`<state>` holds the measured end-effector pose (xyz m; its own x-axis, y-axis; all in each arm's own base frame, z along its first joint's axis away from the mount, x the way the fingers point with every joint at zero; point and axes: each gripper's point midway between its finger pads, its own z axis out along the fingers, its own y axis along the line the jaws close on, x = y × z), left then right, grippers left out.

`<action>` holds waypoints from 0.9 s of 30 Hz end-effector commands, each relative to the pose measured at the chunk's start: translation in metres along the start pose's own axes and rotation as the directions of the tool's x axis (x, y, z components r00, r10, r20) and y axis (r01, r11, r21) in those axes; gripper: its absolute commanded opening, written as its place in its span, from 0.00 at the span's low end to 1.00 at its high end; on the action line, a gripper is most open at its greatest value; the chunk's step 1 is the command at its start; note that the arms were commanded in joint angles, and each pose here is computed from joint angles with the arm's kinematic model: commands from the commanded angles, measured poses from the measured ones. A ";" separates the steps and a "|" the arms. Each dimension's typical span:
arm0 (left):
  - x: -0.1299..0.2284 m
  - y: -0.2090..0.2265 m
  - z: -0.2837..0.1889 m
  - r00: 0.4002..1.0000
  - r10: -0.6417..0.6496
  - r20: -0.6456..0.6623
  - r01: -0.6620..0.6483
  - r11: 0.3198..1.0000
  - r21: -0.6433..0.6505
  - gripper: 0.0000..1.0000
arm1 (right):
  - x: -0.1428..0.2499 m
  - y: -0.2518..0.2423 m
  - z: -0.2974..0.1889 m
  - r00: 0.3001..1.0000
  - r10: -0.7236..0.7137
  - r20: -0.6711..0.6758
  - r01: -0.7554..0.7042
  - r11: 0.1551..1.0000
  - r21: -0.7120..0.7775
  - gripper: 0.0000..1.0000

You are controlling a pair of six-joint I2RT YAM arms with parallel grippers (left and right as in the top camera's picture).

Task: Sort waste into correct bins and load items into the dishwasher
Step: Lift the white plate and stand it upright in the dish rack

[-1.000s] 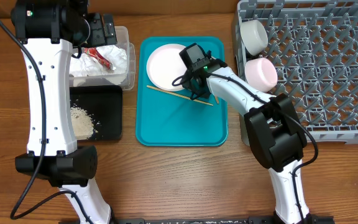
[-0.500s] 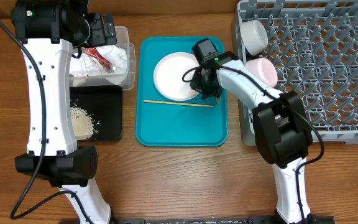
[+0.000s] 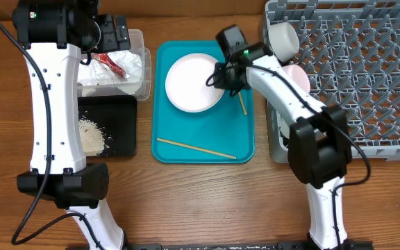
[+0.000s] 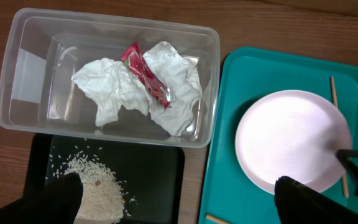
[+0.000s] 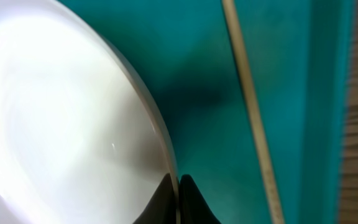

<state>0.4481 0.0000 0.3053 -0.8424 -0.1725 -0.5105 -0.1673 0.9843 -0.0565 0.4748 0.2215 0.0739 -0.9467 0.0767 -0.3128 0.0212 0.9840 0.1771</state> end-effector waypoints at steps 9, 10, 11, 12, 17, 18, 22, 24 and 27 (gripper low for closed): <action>-0.004 0.001 -0.006 1.000 -0.017 0.024 0.017 1.000 -0.006 1.00 | -0.100 -0.119 -0.300 0.770 -0.317 0.553 -0.219 0.684 0.696 0.04; -0.004 0.001 -0.006 1.000 -0.017 0.024 0.017 1.000 -0.006 1.00 | -0.099 -0.129 -0.309 0.773 -0.334 0.539 -0.237 0.636 0.734 0.04; -0.004 0.001 -0.006 1.000 -0.017 0.024 0.017 1.000 -0.006 1.00 | -0.099 -0.141 -0.316 0.783 -0.350 0.515 -0.244 0.588 0.771 0.04; -0.004 0.001 -0.006 1.000 -0.017 0.024 0.017 1.000 -0.006 1.00 | -0.099 -0.150 -0.318 0.795 -0.359 0.489 -0.236 0.559 0.794 0.04; -0.004 0.001 -0.006 1.000 -0.017 0.024 0.017 1.000 -0.006 1.00 | -0.098 -0.207 -0.312 0.851 -0.308 0.427 -0.251 0.476 0.843 0.04; -0.004 0.001 -0.006 1.000 -0.017 0.024 0.017 1.000 -0.006 1.00 | -0.097 -0.218 -0.310 0.859 -0.292 0.420 -0.256 0.466 0.847 0.04; -0.004 0.001 -0.006 1.000 -0.017 0.024 0.017 1.000 -0.006 1.00 | -0.099 -0.253 -0.291 0.889 -0.253 0.382 -0.223 0.489 0.843 0.04; -0.004 0.001 -0.006 1.000 -0.017 0.024 0.017 1.000 -0.006 1.00 | -0.105 -0.262 -0.276 0.893 -0.262 0.366 -0.186 0.525 0.831 0.04; -0.004 0.001 -0.006 1.000 -0.017 0.024 0.017 1.000 -0.006 1.00 | -0.115 -0.265 -0.255 0.885 -0.306 0.353 -0.131 0.562 0.817 0.04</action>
<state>0.4481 0.0004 0.3054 -0.8421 -0.1724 -0.5110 -0.1686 0.9842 -0.0542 0.4854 -0.0992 0.3153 -0.7020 -0.1044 -0.7045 0.5078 0.6201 -0.5980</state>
